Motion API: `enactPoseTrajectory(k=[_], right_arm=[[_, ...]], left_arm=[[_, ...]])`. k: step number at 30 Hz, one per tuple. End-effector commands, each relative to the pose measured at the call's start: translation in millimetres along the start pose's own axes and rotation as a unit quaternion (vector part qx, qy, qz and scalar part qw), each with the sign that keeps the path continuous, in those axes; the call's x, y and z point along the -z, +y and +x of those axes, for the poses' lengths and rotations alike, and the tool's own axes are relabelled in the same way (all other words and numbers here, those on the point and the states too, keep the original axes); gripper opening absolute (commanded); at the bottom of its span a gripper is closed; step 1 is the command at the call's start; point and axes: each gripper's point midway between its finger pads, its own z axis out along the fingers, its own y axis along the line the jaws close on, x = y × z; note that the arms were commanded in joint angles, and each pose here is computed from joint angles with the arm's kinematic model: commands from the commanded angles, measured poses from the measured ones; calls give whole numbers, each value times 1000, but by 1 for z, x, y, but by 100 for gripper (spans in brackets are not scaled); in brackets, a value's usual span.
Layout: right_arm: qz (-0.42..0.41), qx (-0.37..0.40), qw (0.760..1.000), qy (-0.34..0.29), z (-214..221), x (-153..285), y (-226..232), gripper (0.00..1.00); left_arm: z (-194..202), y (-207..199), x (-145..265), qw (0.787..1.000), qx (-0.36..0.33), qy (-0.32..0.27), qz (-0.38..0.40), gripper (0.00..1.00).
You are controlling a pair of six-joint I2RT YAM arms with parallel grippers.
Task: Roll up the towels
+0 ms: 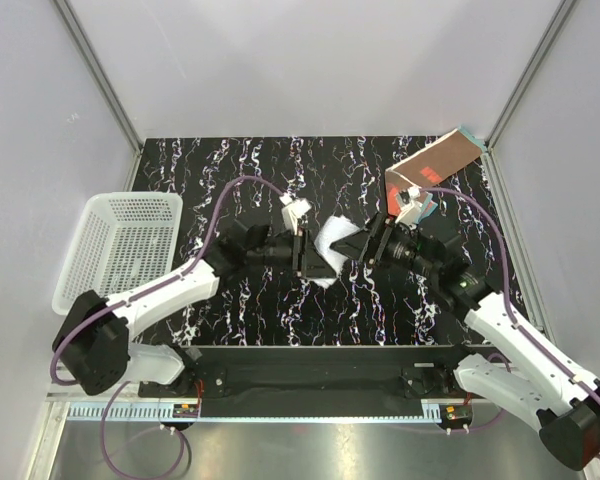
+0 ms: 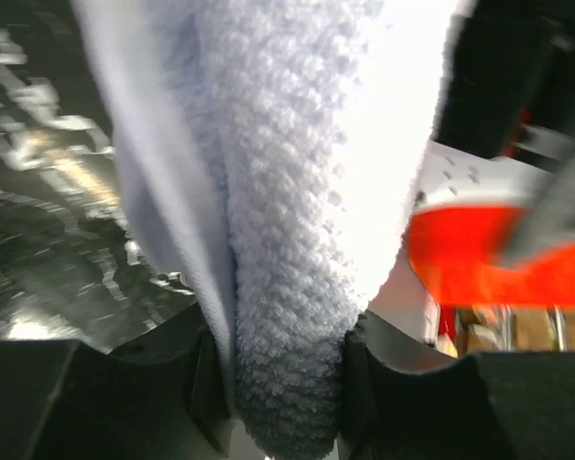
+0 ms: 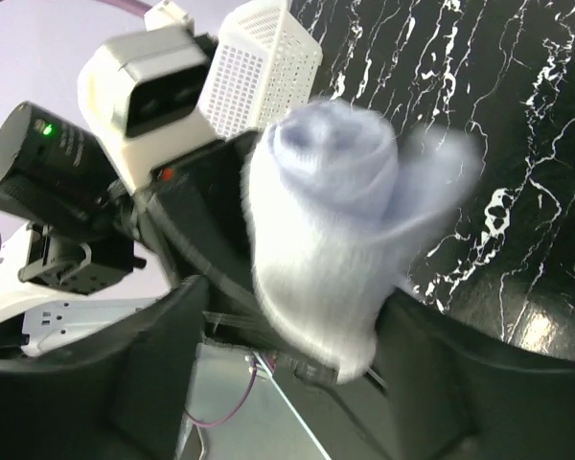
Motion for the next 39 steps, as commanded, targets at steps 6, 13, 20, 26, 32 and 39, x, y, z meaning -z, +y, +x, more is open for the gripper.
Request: enactPoseTrajectory(k=[6, 13, 20, 26, 32, 39], right_arm=[[71, 72, 993, -65, -45, 27, 17, 100], [91, 70, 991, -62, -46, 29, 13, 100], [59, 49, 997, -29, -26, 22, 11, 100], [52, 39, 998, -3, -13, 19, 7, 100], [54, 35, 998, 20, -5, 13, 1, 100], [67, 35, 996, 44, 0, 3, -6, 100]], left_arm=[[-54, 31, 70, 983, 14, -123, -133, 0], [-100, 69, 186, 908, 86, -278, -301, 0], [-110, 130, 316, 744, 170, -443, -470, 0], [-99, 188, 378, 659, 261, -501, -496, 0], [-87, 230, 408, 605, 314, -517, -518, 0], [-71, 280, 425, 548, 360, -543, -524, 0]])
